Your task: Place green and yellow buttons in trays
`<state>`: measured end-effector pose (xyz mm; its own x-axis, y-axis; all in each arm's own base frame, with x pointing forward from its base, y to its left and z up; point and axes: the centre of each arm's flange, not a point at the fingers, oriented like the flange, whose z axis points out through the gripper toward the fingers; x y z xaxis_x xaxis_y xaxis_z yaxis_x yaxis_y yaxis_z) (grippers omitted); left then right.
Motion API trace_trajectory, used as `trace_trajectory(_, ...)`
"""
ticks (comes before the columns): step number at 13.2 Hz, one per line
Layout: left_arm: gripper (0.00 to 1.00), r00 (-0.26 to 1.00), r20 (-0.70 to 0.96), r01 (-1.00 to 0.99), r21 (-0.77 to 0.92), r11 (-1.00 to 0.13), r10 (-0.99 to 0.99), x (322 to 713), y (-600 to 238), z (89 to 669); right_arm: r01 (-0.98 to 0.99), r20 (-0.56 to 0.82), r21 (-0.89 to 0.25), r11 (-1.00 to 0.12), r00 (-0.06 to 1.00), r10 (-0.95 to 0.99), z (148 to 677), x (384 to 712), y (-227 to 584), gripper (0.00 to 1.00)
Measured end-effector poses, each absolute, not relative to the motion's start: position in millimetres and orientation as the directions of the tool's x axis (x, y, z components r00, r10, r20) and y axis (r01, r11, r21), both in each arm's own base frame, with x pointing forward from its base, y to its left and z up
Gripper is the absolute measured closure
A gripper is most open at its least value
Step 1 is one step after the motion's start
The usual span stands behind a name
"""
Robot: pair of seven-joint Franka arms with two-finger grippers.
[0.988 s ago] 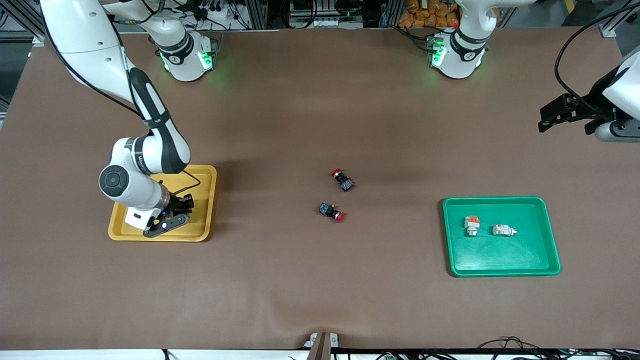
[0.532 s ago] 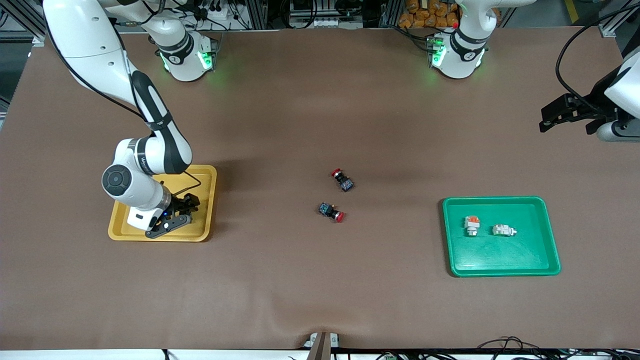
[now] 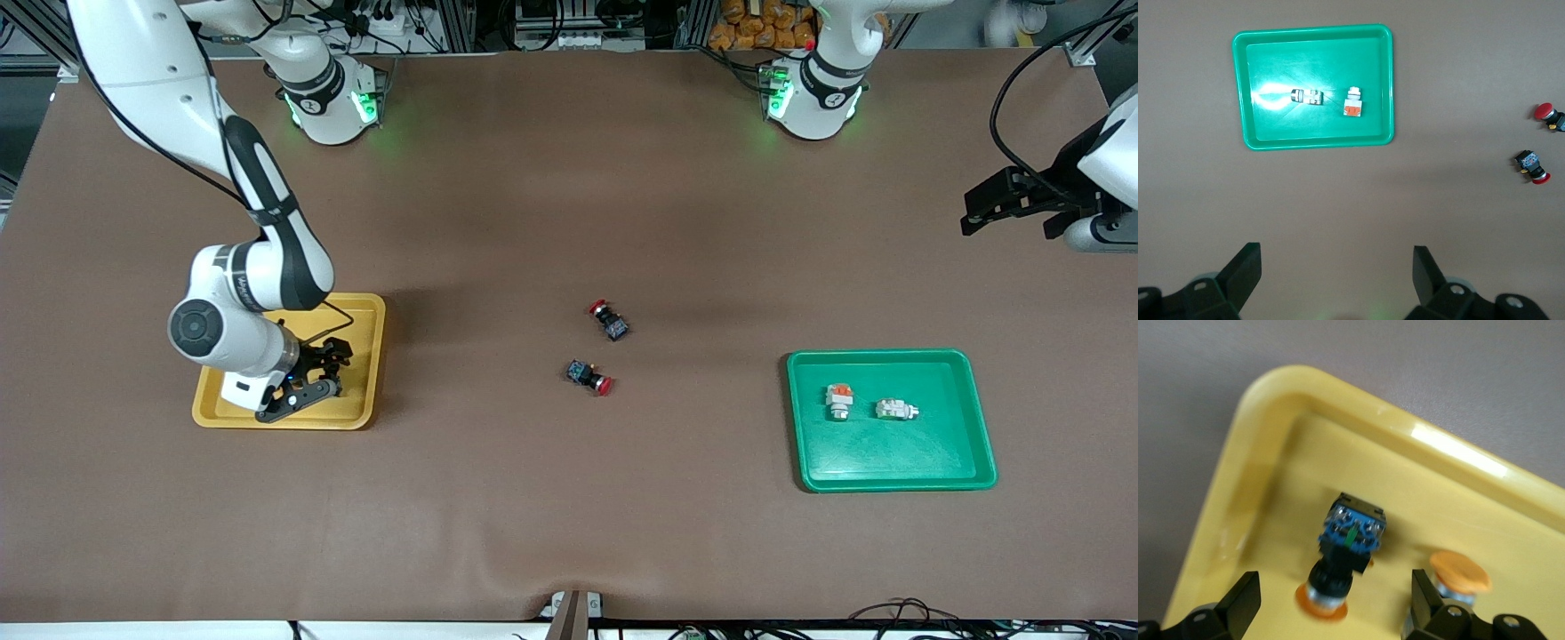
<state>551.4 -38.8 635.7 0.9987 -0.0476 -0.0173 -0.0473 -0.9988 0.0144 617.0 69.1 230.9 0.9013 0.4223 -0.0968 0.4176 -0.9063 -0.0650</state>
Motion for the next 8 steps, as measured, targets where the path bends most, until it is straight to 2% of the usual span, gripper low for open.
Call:
trace_trajectory(5, 0.0, 0.999, -0.017, -0.048, 0.014, -0.999, -0.048, 551, -39, 636, 0.42, -0.152, -0.106, -0.901, 0.889, 0.432, 327, 639, 72, 0.0)
trace_trajectory(8, 0.0, 0.999, -0.016, -0.047, 0.014, -0.999, -0.047, 551, -39, 636, 0.401, -0.183, -0.122, -0.908, 0.89, 0.418, 390, 641, 71, 0.0)
